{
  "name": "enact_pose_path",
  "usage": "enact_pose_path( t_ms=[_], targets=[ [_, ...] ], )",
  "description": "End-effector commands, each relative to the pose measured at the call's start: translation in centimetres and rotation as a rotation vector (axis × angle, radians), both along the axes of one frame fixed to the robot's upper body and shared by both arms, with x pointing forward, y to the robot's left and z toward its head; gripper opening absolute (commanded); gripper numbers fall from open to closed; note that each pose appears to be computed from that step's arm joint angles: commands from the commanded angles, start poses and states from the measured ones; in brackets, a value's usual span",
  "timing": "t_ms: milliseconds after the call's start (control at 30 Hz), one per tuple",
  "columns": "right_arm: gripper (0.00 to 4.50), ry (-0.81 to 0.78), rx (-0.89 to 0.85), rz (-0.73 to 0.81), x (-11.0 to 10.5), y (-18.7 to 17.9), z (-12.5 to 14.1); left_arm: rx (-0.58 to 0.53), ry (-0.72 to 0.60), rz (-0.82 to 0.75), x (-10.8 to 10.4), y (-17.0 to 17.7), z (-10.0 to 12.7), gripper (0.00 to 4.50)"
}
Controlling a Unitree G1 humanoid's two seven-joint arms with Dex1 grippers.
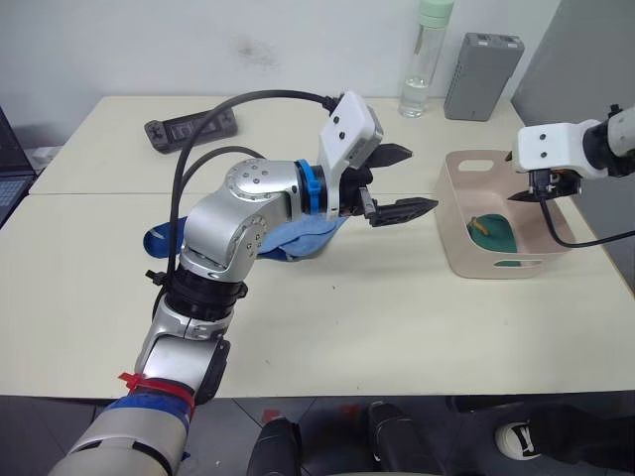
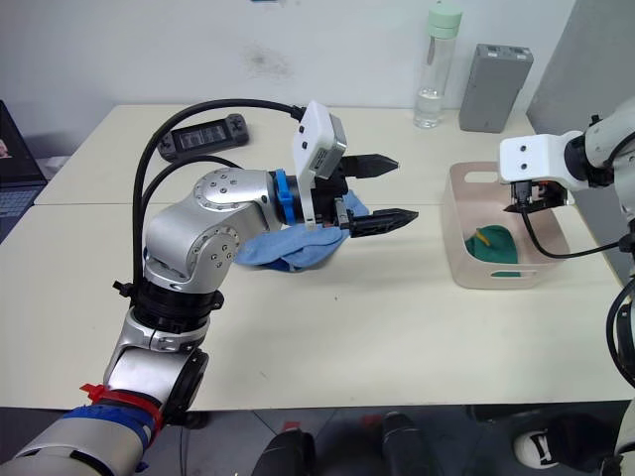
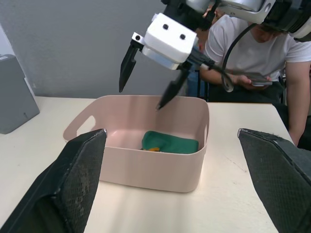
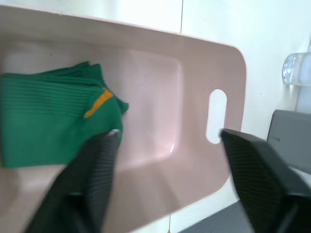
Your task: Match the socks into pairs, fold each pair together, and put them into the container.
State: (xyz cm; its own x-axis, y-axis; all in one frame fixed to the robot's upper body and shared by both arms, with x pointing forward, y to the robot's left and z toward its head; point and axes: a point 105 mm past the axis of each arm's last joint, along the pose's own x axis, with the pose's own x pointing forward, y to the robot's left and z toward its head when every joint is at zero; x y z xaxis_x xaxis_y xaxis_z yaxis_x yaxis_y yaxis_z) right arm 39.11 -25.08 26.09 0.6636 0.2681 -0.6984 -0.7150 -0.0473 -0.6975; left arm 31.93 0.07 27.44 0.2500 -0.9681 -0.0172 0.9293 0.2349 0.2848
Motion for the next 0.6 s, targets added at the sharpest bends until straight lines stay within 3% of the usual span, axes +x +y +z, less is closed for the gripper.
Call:
enact_pose_path(
  t_ms=[33,200,233,600],
  targets=[
    [2.12,-0.036,-0.017,-0.004,0.4,-0.5,-0.2,-0.013,-0.051,-0.022,-0.8,-0.2,1.0,4.50],
    [0.20,0.029,-0.042,0.005,0.7,-0.4,-3.1,-0.007,-0.051,-0.021,-1.0,-0.2,0.9,4.50],
    [0.06,0.042,-0.053,0.005,0.7,-0.4,-3.7,-0.005,-0.051,-0.018,-0.9,-0.1,0.9,4.50],
    [0.06,0.101,-0.102,-0.059,1.9,-1.2,-8.5,0.010,-0.046,-0.029,-1.2,-0.5,0.5,4.50]
  ],
)
